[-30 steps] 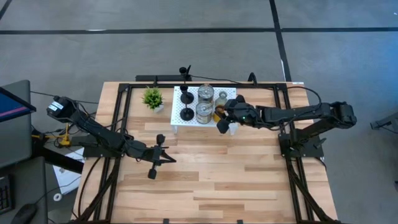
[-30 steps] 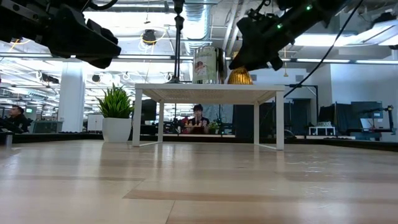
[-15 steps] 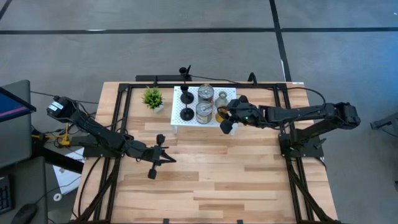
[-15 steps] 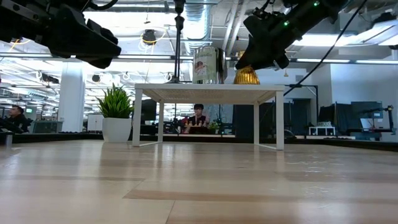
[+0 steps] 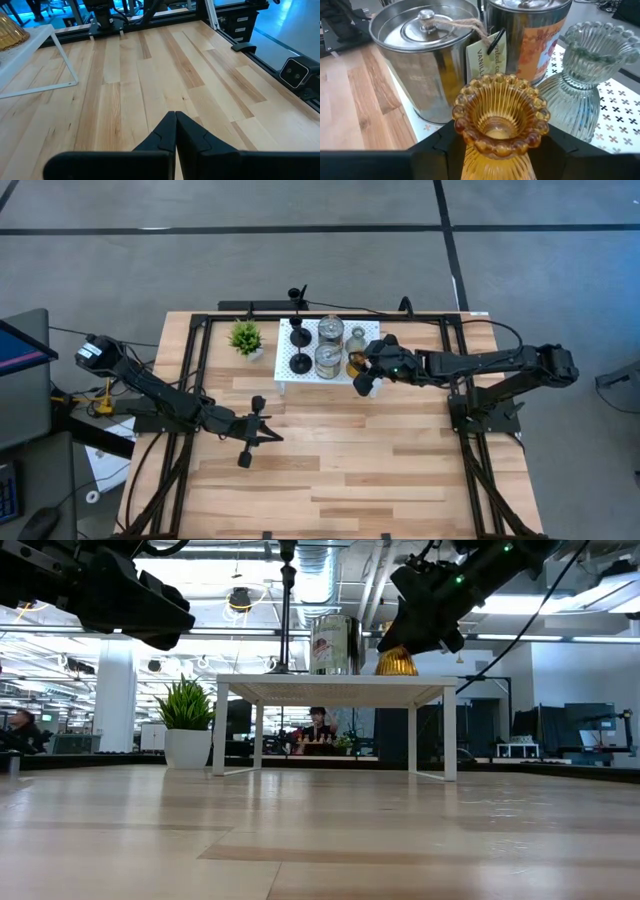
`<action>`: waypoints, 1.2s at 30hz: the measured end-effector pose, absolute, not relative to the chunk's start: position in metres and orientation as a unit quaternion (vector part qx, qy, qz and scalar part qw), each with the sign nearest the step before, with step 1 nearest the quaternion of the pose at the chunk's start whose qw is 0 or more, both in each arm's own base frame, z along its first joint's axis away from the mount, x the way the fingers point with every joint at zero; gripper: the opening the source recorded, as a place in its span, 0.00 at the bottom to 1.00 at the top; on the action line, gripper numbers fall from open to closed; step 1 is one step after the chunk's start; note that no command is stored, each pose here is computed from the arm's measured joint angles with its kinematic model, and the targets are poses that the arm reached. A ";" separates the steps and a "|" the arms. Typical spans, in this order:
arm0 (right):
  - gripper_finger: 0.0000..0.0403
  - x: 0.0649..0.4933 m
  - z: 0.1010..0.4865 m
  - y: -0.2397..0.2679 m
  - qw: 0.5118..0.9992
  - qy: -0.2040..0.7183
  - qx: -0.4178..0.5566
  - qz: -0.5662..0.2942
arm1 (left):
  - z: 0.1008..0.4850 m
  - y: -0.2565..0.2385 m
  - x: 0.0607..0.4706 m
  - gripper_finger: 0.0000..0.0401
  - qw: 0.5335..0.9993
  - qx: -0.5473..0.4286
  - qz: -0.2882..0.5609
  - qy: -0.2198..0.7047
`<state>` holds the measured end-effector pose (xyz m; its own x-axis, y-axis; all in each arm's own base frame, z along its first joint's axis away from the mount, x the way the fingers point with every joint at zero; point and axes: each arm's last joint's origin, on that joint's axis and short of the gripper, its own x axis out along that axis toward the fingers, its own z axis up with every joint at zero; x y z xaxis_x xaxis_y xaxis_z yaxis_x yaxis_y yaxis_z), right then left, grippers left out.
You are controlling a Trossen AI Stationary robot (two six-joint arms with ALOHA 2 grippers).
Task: Pick & Place candle stick holders
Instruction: Align the orange glass candle holder with the other green glass candle holder on the shelf
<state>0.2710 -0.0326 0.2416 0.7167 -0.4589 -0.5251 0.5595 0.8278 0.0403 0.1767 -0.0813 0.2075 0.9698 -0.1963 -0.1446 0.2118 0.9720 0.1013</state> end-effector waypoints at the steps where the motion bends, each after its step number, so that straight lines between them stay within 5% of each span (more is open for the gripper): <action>1: 0.42 0.271 0.241 -0.033 0.921 0.256 0.098 -0.276 | 0.208 -0.081 0.177 0.01 0.991 0.058 -0.103 0.067; 14: 0.66 0.275 0.263 -0.031 0.921 0.282 0.089 -0.254 | 0.208 -0.081 0.177 0.01 0.991 0.058 -0.103 0.067; 36: 0.65 0.268 0.349 -0.010 0.920 0.336 0.028 -0.201 | 0.208 -0.081 0.177 0.01 0.991 0.058 -0.103 0.067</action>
<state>0.2679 -0.0097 0.3487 0.6933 -0.3508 -0.6295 0.3884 0.9177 -0.0836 0.1767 -0.0813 0.2075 0.9698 -0.1962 -0.1446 0.2118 0.9721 0.1013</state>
